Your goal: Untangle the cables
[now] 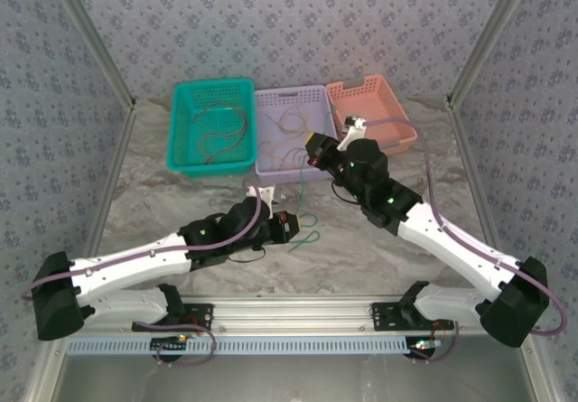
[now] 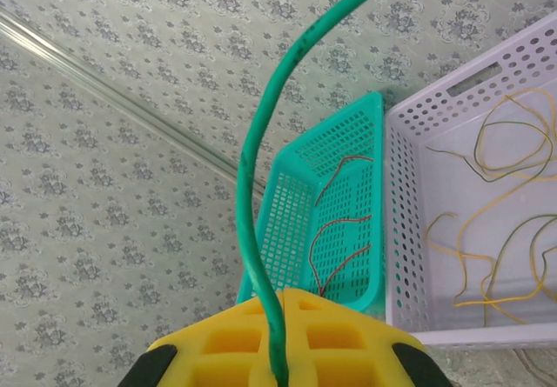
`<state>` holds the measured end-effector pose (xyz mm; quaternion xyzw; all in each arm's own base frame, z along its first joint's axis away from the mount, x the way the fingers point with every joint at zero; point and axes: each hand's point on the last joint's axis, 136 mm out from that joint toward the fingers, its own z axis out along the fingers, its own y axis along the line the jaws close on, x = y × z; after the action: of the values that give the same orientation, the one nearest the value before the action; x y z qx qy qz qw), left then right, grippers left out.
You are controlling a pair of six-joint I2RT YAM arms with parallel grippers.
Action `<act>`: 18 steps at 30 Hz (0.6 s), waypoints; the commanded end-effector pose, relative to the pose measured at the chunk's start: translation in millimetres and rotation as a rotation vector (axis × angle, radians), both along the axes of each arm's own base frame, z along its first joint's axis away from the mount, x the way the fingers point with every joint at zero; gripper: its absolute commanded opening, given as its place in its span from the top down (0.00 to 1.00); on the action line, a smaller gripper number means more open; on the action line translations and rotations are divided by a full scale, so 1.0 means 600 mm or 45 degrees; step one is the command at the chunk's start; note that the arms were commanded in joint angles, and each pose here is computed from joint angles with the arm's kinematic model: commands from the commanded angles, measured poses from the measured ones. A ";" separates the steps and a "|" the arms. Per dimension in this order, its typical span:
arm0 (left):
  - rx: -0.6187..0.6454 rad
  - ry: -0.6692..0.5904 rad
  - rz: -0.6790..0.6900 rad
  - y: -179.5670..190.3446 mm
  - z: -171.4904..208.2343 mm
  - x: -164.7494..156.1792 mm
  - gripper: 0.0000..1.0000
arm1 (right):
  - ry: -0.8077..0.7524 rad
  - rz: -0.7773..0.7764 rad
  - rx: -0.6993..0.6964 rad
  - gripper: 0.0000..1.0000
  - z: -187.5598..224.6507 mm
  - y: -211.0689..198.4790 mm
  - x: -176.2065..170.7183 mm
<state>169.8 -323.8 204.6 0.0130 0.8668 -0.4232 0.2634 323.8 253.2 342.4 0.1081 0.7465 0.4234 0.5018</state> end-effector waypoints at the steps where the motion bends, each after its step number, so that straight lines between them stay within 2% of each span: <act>1: 0.012 -0.026 0.005 0.002 -0.007 -0.007 1.00 | -0.014 -0.050 0.052 1.00 0.018 -0.027 0.012; 7: -0.034 -0.144 0.009 -0.005 -0.007 -0.022 1.00 | 0.034 -0.084 0.088 1.00 0.015 -0.071 0.045; 11: -0.075 -0.178 -0.061 -0.026 0.001 -0.033 1.00 | 0.047 -0.074 -0.011 1.00 0.014 -0.094 0.062; 12: -0.054 -0.181 -0.056 -0.025 0.004 -0.031 0.89 | 0.048 -0.077 -0.057 1.00 0.012 -0.103 0.067; 14: 0.004 -0.194 -0.014 -0.011 0.008 -0.023 0.42 | 0.075 -0.092 -0.134 1.00 0.000 -0.130 0.082; 15: 0.026 -0.208 0.014 0.000 0.013 -0.019 0.29 | 0.097 -0.104 -0.167 1.00 -0.008 -0.151 0.094; 16: 0.049 -0.221 0.043 0.012 0.017 -0.015 0.25 | 0.112 -0.116 -0.200 1.00 -0.014 -0.172 0.108; 18: 0.086 -0.245 0.090 0.033 0.022 -0.009 0.25 | 0.128 -0.141 -0.274 1.00 -0.018 -0.210 0.136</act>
<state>157.8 -322.5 200.9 0.0375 0.8509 -0.4101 0.3262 393.2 146.3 328.3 0.1509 0.7870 0.3402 0.4920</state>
